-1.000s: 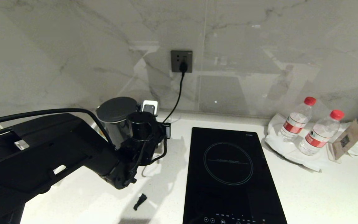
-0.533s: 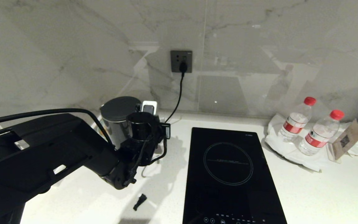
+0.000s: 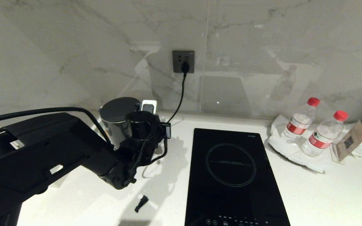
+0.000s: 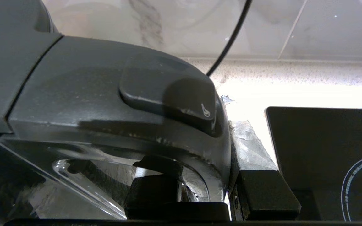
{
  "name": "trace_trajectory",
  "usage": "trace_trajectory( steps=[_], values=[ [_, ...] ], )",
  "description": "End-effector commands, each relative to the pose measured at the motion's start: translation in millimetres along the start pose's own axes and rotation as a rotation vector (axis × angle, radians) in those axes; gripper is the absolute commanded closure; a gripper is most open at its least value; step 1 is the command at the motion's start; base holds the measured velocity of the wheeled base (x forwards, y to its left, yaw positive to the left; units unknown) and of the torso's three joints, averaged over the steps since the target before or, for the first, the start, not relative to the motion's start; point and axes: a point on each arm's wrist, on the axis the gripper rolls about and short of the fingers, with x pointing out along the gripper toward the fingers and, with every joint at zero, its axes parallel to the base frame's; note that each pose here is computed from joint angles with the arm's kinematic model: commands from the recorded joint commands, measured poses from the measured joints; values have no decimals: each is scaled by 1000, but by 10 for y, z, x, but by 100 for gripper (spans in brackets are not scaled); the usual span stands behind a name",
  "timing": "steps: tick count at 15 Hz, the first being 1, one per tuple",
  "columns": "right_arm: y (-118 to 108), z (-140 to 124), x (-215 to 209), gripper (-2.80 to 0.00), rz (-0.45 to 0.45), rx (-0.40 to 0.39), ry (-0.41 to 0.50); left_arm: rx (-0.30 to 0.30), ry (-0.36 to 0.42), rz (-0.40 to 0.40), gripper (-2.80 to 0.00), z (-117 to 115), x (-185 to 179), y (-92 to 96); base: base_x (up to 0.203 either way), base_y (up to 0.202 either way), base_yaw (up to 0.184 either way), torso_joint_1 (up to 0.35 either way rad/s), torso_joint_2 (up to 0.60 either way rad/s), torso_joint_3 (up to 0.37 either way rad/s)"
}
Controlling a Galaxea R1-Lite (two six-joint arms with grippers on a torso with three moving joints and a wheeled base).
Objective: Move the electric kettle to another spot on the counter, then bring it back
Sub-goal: Pick up the kettle
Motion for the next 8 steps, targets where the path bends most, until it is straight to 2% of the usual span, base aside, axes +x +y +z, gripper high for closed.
trace_trajectory(
  steps=[1,8],
  values=[
    [0,0,0,0,0,-1,0,-12,-33,0,0,162,-28,4,0,0,0,0,0,0],
    [0,0,0,0,0,-1,0,-23,-56,4,0,357,-57,30,0,0,0,0,0,0]
  ],
)
